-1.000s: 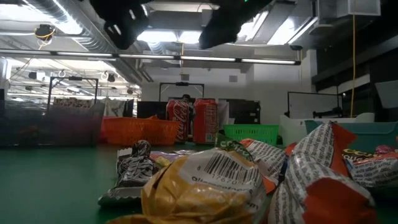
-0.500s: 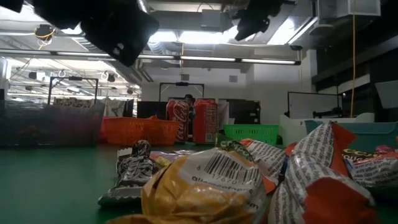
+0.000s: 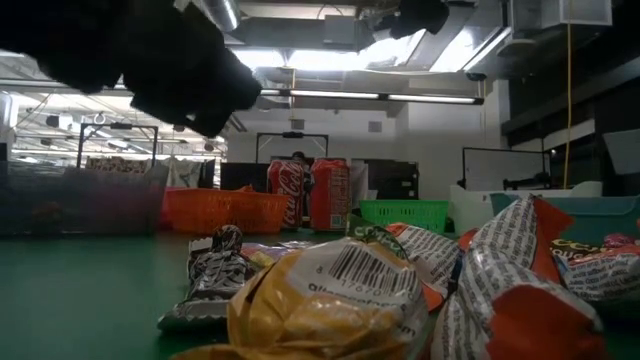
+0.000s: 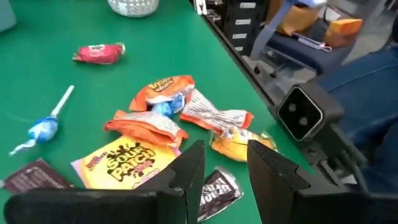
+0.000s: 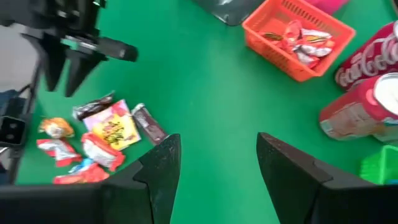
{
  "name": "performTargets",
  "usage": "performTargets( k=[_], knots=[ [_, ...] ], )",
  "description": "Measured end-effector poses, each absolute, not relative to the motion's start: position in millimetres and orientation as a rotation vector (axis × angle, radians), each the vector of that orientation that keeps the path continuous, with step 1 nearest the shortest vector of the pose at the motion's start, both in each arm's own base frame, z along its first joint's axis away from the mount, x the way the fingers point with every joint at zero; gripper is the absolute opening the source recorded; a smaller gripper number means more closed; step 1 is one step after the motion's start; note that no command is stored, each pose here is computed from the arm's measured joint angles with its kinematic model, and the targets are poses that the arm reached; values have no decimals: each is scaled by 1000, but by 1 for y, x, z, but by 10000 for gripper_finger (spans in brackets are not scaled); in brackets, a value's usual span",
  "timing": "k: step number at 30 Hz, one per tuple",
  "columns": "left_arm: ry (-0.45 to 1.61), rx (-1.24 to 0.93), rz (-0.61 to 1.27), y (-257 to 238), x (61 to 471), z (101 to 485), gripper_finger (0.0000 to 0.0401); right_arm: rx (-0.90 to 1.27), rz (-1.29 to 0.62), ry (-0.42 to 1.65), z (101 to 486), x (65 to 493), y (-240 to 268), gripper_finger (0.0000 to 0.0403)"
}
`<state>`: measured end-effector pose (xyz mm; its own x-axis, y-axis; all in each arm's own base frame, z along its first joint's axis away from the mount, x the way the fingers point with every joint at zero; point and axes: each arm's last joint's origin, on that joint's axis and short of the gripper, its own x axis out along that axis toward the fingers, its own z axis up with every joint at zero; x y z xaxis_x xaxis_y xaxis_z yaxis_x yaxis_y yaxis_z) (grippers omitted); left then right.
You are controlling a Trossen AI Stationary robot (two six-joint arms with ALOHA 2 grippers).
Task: Sort candy
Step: Put the brown chocolate into the blue bin
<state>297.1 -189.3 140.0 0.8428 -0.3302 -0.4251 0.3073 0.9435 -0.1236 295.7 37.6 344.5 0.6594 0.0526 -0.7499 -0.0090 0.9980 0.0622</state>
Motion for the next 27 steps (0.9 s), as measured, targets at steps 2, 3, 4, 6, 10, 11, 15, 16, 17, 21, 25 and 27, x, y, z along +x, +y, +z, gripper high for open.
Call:
performTargets(
  k=[2, 3, 4, 6, 10, 11, 15, 16, 17, 21, 25, 27],
  knots=[
    [467, -39, -344, -190, 298, 135, 110, 64, 43, 849, 345, 295, 42, 209],
    [474, -14, -348, -190, 298, 133, 110, 66, 47, 850, 345, 295, 44, 209],
    [482, 18, -352, -189, 298, 129, 110, 64, 53, 851, 344, 295, 46, 209],
    [487, 76, -364, -190, 298, 124, 110, 59, 66, 851, 344, 294, 51, 209],
    [488, 164, -375, -188, 300, 117, 110, 50, 87, 851, 345, 293, 57, 209],
    [502, 184, -375, -187, 300, 115, 110, 47, 92, 851, 345, 292, 59, 209],
    [542, 259, -391, -181, 300, 111, 110, 40, 112, 850, 345, 291, 65, 209],
    [552, 273, -394, -180, 300, 110, 110, 42, 113, 850, 345, 291, 66, 209],
    [557, 280, -399, -179, 300, 110, 110, 45, 115, 850, 345, 291, 68, 209],
    [580, 305, -409, -173, 303, 104, 110, 65, 111, 852, 345, 290, 69, 209],
    [601, 292, -415, -171, 307, 95, 110, 68, 109, 853, 345, 290, 69, 209],
    [610, 287, -433, -171, 307, 92, 110, 71, 107, 855, 345, 290, 69, 209]
  ],
)
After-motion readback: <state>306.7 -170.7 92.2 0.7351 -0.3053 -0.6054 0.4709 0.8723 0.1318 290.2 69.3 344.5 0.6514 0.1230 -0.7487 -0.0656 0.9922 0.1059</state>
